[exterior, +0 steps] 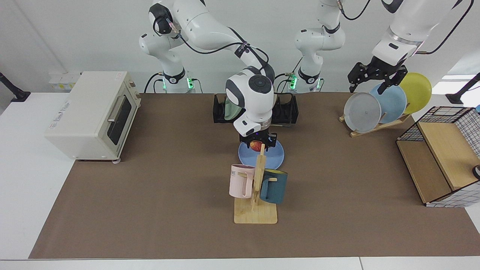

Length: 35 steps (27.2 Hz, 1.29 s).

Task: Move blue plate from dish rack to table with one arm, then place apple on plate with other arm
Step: 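Withdraw the left gripper while the right gripper carries the apple over the plate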

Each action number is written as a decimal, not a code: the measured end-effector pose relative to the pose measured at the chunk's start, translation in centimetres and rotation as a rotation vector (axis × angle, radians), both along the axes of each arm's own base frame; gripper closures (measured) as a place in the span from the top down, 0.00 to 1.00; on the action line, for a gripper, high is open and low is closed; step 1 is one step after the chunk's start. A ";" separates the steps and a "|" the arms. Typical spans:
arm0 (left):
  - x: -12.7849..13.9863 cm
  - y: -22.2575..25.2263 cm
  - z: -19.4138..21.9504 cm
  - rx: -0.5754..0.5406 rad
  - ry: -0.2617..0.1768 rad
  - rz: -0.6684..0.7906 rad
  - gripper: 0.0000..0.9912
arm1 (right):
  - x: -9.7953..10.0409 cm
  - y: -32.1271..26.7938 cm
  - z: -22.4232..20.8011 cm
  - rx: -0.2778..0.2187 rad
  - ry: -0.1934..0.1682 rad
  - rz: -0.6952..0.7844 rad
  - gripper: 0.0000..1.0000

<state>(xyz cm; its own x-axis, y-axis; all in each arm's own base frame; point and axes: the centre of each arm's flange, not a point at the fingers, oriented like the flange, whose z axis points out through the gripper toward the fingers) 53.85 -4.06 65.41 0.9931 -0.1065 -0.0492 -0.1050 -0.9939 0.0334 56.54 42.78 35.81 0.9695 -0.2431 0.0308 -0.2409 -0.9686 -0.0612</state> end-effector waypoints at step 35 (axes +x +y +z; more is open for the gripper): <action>-1.0 0.0 0.6 0.002 0.008 -0.002 1.00 | -1.0 -0.1 -4.9 0.010 0.083 -0.029 0.96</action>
